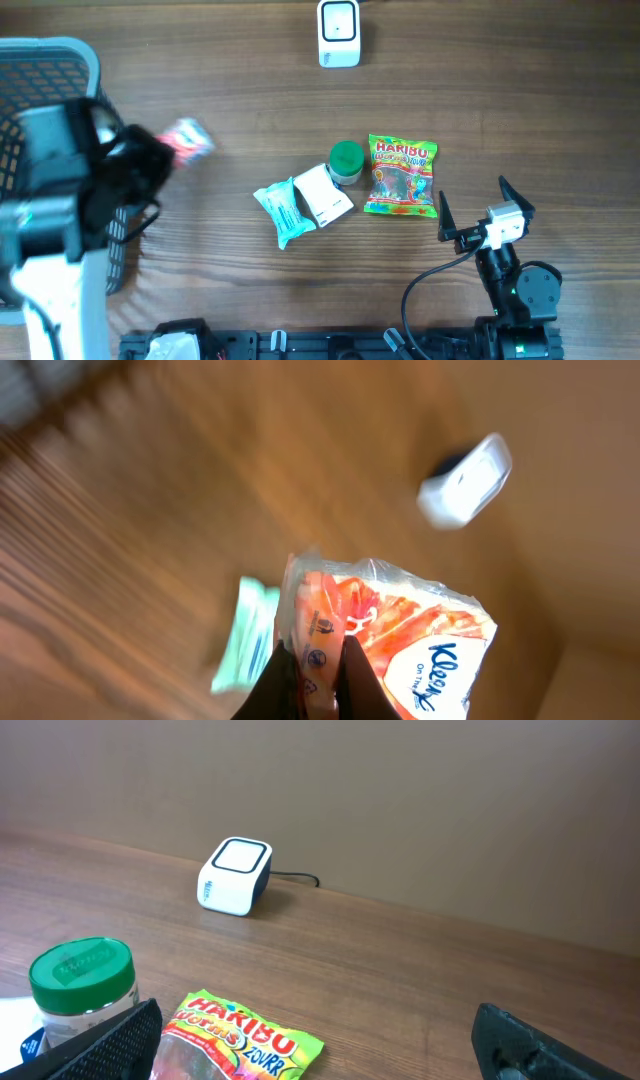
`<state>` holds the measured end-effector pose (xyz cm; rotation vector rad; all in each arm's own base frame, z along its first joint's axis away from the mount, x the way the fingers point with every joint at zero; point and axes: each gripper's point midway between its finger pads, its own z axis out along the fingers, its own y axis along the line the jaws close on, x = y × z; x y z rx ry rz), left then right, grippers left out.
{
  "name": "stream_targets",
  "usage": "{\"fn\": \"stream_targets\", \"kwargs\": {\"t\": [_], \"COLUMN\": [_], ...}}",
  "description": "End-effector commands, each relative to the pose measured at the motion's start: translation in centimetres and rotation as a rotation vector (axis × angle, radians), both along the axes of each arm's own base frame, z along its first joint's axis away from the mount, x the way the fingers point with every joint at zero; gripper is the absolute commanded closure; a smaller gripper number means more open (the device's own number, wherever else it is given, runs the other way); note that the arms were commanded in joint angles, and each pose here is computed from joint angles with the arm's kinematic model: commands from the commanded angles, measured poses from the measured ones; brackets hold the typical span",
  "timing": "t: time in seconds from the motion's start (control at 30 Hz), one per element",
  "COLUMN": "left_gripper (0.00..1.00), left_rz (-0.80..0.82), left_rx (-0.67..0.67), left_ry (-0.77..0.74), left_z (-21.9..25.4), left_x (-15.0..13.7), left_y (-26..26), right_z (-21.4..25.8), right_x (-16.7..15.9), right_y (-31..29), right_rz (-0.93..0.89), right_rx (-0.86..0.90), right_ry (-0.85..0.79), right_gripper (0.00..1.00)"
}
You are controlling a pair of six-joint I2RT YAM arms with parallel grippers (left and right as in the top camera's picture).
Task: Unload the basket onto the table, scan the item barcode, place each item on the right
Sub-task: 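Lift the Kleenex pack out of the basket with the left gripper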
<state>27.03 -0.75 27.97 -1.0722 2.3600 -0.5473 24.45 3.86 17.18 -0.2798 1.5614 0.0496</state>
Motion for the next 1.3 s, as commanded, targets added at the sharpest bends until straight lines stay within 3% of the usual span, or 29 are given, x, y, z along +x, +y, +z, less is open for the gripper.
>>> {"fn": "stream_targets", "kwargs": {"t": [0.0,0.17,0.33,0.53,1.0,1.13,1.27], "left_gripper": [0.96,0.96,0.96,0.96,0.96,0.96,0.96], "left_rz": [-0.158,-0.190,-0.326,-0.362,-0.366,-0.361,-0.203], "left_rx": [-0.028,-0.086,-0.221,-0.434,-0.437,-0.356,-0.187], "left_ry": [0.162,0.444,0.680,0.866,0.861,0.756,0.640], "left_z": [-4.8,-11.0,-15.0,-16.7,-16.8,-17.9,-17.3], "left_x": [0.4,-0.4,-2.1,-3.2,-3.1,-0.9,2.8], "left_y": [-4.8,-10.6,-16.4,-20.0,-20.1,-19.8,-17.4], "right_z": [0.1,0.1,0.1,0.1,0.1,0.1,0.1], "right_x": [0.0,0.0,0.0,0.0,0.0,0.0,0.0], "right_y": [-0.2,-0.2,-0.2,-0.2,-0.2,-0.2,-0.2], "right_rz": [-0.012,-0.012,-0.012,-0.012,-0.012,-0.012,-0.012], "right_rx": [-0.009,-0.009,-0.009,-0.009,-0.009,-0.009,-0.009], "right_ry": [-0.009,-0.009,-0.009,-0.009,-0.009,-0.009,-0.009], "right_gripper": [0.00,0.00,0.00,0.00,0.00,0.00,0.00]}}
